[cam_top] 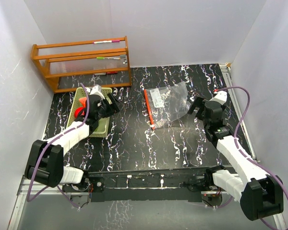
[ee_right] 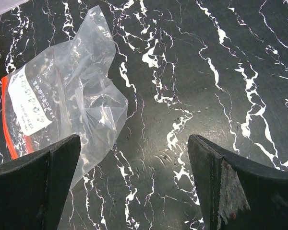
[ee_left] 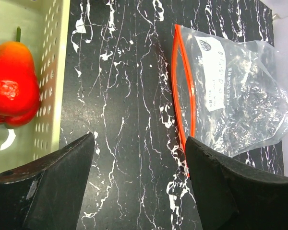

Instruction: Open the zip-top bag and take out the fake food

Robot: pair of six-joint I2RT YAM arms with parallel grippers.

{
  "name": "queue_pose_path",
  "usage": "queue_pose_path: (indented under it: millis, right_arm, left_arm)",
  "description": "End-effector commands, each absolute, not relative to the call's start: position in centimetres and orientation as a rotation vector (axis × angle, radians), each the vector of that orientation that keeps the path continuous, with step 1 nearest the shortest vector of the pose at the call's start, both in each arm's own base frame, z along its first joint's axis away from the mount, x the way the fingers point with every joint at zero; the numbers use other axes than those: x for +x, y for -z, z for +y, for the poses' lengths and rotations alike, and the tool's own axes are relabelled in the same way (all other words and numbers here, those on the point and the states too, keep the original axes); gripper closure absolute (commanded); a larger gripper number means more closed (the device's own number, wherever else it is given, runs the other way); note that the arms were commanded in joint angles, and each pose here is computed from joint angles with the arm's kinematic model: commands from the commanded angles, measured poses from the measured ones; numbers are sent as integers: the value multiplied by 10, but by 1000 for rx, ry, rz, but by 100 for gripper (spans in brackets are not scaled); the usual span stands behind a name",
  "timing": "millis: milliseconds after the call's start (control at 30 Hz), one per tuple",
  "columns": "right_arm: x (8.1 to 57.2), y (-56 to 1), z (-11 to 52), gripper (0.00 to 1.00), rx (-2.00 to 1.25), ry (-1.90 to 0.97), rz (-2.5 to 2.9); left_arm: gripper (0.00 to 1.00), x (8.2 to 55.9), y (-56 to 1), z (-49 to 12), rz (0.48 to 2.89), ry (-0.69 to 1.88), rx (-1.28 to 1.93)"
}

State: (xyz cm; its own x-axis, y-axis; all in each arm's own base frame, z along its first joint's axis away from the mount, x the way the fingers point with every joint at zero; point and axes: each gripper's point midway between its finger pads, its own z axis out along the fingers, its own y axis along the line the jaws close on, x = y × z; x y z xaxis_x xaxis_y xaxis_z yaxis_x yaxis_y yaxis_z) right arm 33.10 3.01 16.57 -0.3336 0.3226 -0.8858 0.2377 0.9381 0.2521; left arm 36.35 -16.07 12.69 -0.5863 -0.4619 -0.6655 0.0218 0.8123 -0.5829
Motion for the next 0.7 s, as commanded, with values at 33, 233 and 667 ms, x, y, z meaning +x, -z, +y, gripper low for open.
queue_pose_path:
  millis: [33, 233, 667]
  right_arm:
    - [335, -187, 29, 2, 384, -108, 1829]
    - [335, -186, 31, 2, 373, -116, 1834]
    - [337, -183, 29, 2, 366, -100, 1836]
  left_arm:
    - [26, 370, -140, -156, 2065, 662, -337]
    - [26, 370, -144, -154, 2054, 654, -342]
    - [26, 371, -147, -153, 2051, 638, -339]
